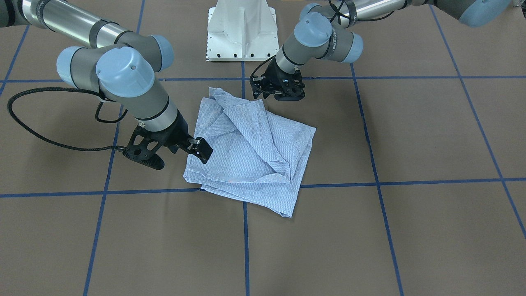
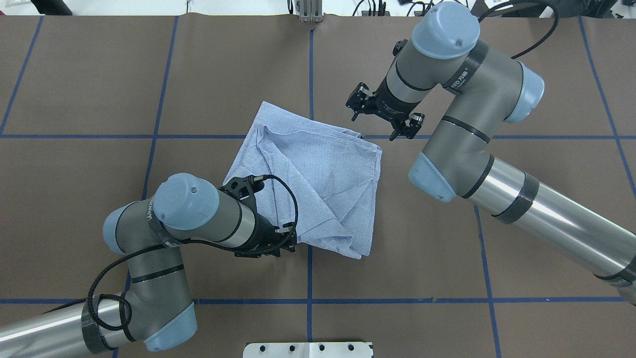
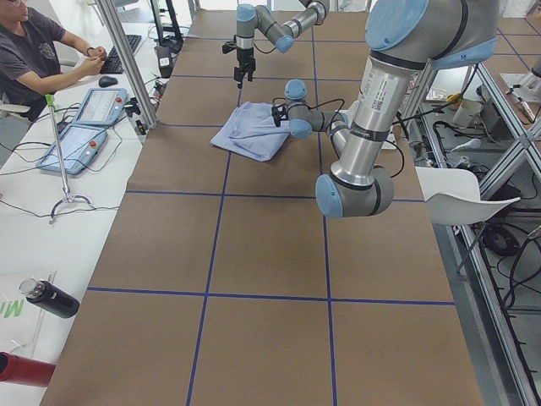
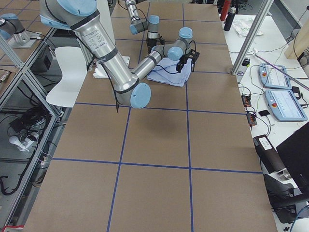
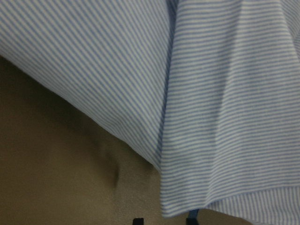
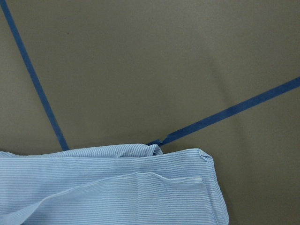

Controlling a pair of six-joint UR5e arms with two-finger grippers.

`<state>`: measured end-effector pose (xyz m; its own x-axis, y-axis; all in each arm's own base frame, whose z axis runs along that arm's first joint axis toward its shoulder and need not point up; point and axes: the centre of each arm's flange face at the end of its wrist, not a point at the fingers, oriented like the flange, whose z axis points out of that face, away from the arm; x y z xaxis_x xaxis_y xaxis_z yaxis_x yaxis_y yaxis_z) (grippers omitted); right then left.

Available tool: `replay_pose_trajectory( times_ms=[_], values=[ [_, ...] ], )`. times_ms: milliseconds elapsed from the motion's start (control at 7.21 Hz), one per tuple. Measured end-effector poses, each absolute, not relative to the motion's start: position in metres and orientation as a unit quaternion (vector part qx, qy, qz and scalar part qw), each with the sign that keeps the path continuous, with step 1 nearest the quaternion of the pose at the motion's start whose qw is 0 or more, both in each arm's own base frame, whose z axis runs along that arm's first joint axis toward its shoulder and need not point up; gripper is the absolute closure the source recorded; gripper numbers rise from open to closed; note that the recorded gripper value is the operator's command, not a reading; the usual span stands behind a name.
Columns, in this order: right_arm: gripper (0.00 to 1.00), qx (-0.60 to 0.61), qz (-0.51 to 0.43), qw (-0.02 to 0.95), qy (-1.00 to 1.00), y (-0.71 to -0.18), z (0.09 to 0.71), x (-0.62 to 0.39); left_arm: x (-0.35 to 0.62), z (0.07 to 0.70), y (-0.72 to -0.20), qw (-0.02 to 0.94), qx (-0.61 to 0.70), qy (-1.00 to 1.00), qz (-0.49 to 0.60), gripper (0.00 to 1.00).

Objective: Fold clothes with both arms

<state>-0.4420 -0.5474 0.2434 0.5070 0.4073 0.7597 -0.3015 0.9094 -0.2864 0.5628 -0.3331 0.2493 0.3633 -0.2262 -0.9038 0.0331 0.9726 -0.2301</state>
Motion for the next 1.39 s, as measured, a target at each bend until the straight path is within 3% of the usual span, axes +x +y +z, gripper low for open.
replay_pose_trajectory(
  times_ms=[1248, 1387],
  values=[
    [0.0, -0.044, 0.19, 0.874, -0.444, -0.55, 0.27, -0.42, 0.572, 0.263, -0.344, 0.814, -0.074, 0.57, -0.085, 0.59],
    [0.0, -0.045, 0.19, 0.874, -0.444, -0.55, 0.271, -0.42, 0.573, 0.264, -0.344, 0.813, -0.074, 0.571, -0.084, 0.81]
  ],
)
